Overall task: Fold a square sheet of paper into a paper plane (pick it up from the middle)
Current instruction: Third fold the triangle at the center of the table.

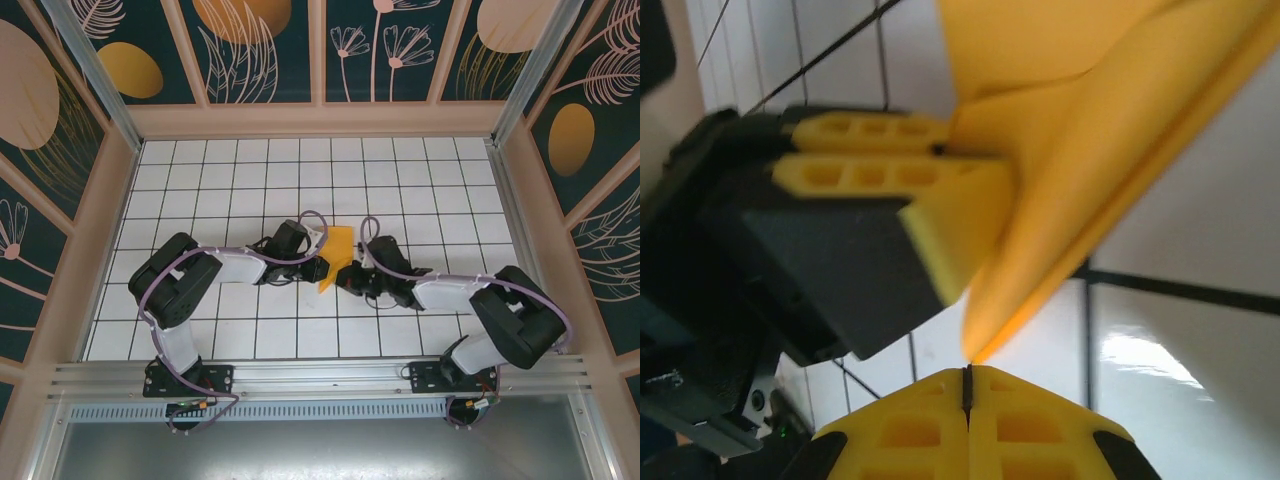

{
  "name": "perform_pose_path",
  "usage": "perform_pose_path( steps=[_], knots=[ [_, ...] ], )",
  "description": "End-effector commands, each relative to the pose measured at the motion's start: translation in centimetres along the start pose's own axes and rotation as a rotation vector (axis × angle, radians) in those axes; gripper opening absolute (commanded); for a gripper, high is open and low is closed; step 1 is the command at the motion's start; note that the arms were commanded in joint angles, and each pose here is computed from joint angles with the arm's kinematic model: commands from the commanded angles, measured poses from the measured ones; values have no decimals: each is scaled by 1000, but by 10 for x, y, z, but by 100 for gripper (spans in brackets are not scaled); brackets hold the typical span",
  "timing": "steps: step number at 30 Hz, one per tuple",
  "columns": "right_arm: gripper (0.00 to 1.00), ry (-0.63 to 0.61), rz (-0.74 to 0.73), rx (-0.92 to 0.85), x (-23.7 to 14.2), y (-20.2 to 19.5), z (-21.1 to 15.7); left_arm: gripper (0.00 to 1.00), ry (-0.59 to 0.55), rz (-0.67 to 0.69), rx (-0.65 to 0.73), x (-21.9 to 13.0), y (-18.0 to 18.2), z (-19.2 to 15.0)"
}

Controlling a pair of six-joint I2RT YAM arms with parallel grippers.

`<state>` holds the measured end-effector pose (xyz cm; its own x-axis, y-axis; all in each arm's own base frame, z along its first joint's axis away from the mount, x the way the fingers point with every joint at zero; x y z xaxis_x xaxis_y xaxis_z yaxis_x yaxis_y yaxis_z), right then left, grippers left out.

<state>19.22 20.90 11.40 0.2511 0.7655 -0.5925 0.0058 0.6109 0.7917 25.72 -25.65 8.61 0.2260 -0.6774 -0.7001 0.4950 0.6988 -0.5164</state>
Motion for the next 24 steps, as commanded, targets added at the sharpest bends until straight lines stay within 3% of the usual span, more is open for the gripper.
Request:
perform_pose_path(
  steps=[1,14,24],
  knots=[
    [0,-23,83,30,10,13,-3,17,76,26,-33,10,9,-14],
    [0,-3,25,75,25,2,-11,18,88,18,-31,9,10,-17],
    [0,-3,81,74,29,9,-15,18,99,9,-25,9,9,-18]
  ],
)
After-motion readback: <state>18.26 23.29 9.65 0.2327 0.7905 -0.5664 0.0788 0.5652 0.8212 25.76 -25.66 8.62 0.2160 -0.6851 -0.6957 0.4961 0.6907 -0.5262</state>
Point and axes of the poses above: each hand's point on the last joint's axis, 136 mm out from that joint toward the fingers, its own x axis out along the fingers, its own y axis along the line the jaws close on, z = x × y, the point moved 10 cm from there along -x, back along the fingers
